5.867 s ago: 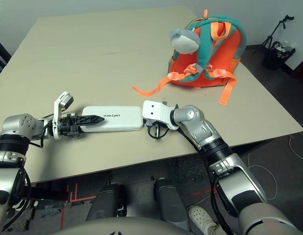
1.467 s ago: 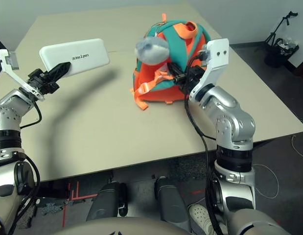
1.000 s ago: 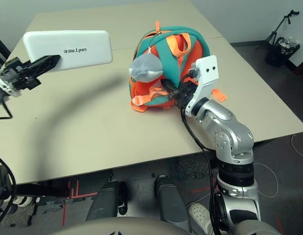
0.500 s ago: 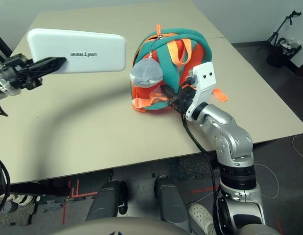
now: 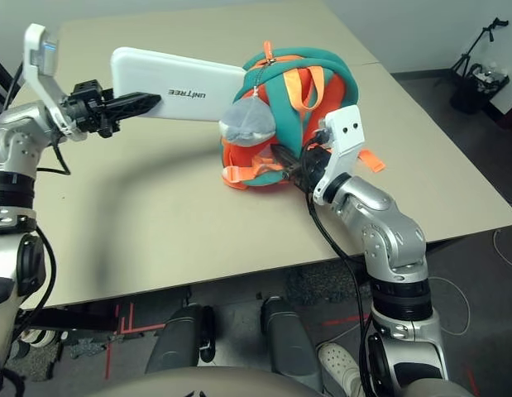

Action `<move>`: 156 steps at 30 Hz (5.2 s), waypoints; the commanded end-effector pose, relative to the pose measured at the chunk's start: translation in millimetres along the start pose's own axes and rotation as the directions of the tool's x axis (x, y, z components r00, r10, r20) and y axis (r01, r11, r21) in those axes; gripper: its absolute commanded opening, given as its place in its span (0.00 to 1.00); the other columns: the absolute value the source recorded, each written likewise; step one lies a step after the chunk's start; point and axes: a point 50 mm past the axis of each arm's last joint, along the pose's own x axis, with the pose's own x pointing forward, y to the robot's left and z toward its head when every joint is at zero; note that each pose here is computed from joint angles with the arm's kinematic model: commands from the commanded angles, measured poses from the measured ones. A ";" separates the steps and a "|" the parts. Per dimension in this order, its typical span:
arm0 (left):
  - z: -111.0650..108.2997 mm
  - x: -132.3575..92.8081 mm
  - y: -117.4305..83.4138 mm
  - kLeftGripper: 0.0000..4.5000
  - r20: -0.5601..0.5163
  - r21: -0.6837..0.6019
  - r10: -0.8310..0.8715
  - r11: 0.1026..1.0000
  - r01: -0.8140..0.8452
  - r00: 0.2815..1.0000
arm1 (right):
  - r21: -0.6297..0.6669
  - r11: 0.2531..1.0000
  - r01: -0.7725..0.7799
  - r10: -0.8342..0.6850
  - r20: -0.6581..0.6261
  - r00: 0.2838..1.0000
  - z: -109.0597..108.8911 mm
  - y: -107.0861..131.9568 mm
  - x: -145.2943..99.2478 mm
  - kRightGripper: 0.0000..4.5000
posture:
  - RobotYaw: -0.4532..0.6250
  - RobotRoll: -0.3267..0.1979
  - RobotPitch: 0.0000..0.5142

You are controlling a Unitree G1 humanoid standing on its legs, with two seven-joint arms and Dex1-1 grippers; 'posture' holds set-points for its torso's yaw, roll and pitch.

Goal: Put the pencil case into the backpack and zip it.

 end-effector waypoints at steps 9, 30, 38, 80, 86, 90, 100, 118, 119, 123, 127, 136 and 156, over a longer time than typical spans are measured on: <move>-12.2 62.9 -2.9 0.32 -0.054 0.063 -0.079 0.995 0.082 0.995 | -0.012 0.999 -0.044 0.044 -0.001 0.999 0.7 8.3 5.7 0.13 | 0.27 0.62 0.17; 3.5 31.3 -22.6 1.00 0.023 -0.009 -0.056 0.998 0.056 0.998 | -0.019 0.997 -0.081 0.081 -0.017 0.997 -0.2 11.2 11.9 0.13 | 0.31 0.62 0.20; 13.0 3.6 -24.9 1.00 0.089 0.029 0.090 0.995 -0.093 0.992 | -0.016 0.996 -0.089 0.089 -0.016 0.996 -1.2 11.4 13.7 0.13 | 0.32 0.62 0.21; -42.8 67.6 -14.1 0.00 0.113 -0.138 0.167 0.979 -0.151 0.979 | -0.018 0.998 -0.065 0.065 0.007 0.998 2.9 9.6 14.3 0.12 | 0.29 0.62 0.20; -54.4 96.5 -18.3 0.00 0.090 -0.160 0.120 0.982 -0.105 0.989 | -0.022 0.998 -0.065 0.065 0.009 0.998 3.5 9.6 14.3 0.12 | 0.29 0.62 0.20; -59.3 112.4 -23.0 0.00 0.083 -0.168 0.086 0.983 -0.071 0.993 | -0.026 0.998 -0.060 0.060 0.013 0.998 4.4 9.0 14.1 0.12 | 0.28 0.62 0.19; -35.8 100.8 -16.0 0.00 0.171 -0.110 0.115 0.989 -0.097 0.979 | -0.031 0.998 -0.052 0.052 0.013 0.999 5.2 8.5 12.1 0.12 | 0.27 0.62 0.20; 42.1 45.6 -47.8 0.99 0.276 0.044 -0.012 0.999 -0.001 0.961 | -0.030 0.996 -0.079 0.079 -0.004 0.997 1.5 9.8 16.3 0.12 | 0.30 0.62 0.19; 39.8 47.0 -52.3 1.00 0.253 0.051 -0.032 0.999 0.020 0.967 | -0.031 0.996 -0.080 0.080 -0.003 0.997 1.5 9.6 16.4 0.12 | 0.30 0.62 0.19; 27.6 52.0 -70.0 1.00 0.158 0.055 -0.126 0.991 0.119 0.979 | -0.035 0.996 -0.080 0.080 -0.002 0.997 2.0 9.0 16.7 0.12 | 0.29 0.62 0.18; 18.1 56.5 -82.7 1.00 0.092 0.041 -0.188 0.982 0.185 0.978 | -0.038 0.996 -0.080 0.080 -0.002 0.997 2.3 8.8 16.8 0.12 | 0.29 0.62 0.18; 2.7 62.3 -83.1 1.00 0.000 0.053 -0.178 0.983 0.178 0.984 | -0.038 0.996 -0.083 0.083 -0.001 0.997 3.3 9.2 17.7 0.12 | 0.30 0.62 0.19; -23.2 85.9 -67.8 0.86 -0.022 0.208 -0.067 0.976 0.070 0.998 | -0.032 0.996 -0.078 0.078 0.008 0.997 2.3 11.9 18.2 0.12 | 0.28 0.62 0.19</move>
